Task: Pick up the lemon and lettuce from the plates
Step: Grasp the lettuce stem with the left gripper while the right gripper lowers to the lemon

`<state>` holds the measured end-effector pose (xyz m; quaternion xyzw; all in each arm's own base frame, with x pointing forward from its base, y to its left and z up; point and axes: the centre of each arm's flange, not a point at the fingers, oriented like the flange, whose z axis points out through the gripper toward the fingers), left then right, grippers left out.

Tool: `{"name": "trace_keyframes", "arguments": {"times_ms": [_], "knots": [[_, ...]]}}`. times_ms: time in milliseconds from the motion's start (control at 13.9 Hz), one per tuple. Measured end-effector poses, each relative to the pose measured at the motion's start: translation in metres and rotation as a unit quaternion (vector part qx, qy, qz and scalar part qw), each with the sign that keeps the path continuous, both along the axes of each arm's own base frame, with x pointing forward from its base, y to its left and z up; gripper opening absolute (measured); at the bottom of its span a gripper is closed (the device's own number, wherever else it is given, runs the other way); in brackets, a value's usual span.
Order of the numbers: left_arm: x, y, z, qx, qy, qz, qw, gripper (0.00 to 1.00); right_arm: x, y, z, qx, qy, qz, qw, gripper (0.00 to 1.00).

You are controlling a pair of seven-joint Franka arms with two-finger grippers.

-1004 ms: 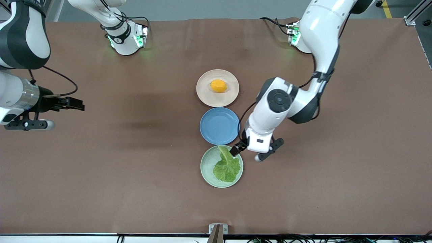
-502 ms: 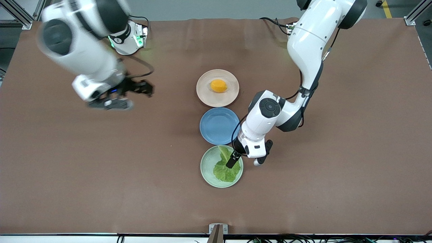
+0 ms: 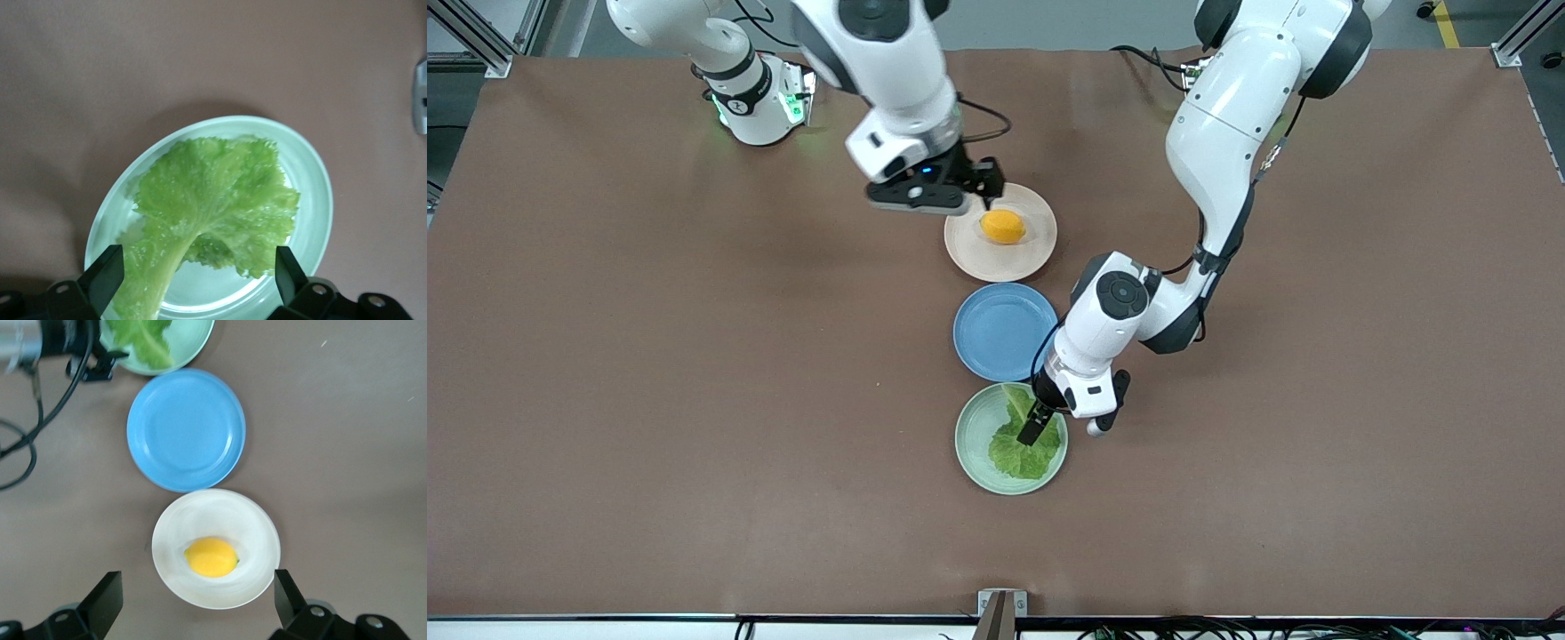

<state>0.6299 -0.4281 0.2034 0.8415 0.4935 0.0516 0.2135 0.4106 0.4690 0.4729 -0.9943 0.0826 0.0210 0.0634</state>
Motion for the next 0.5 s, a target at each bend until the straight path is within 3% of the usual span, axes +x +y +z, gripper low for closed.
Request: {"name": "trace_keyframes", "arguments": {"times_ms": [502], "knots": [[0.000, 0.002, -0.017, -0.003, -0.008, 0.003, 1.000, 0.98, -0.044, 0.052, -0.061, -0.030, 0.015, 0.050, 0.998, 1.00]]}}
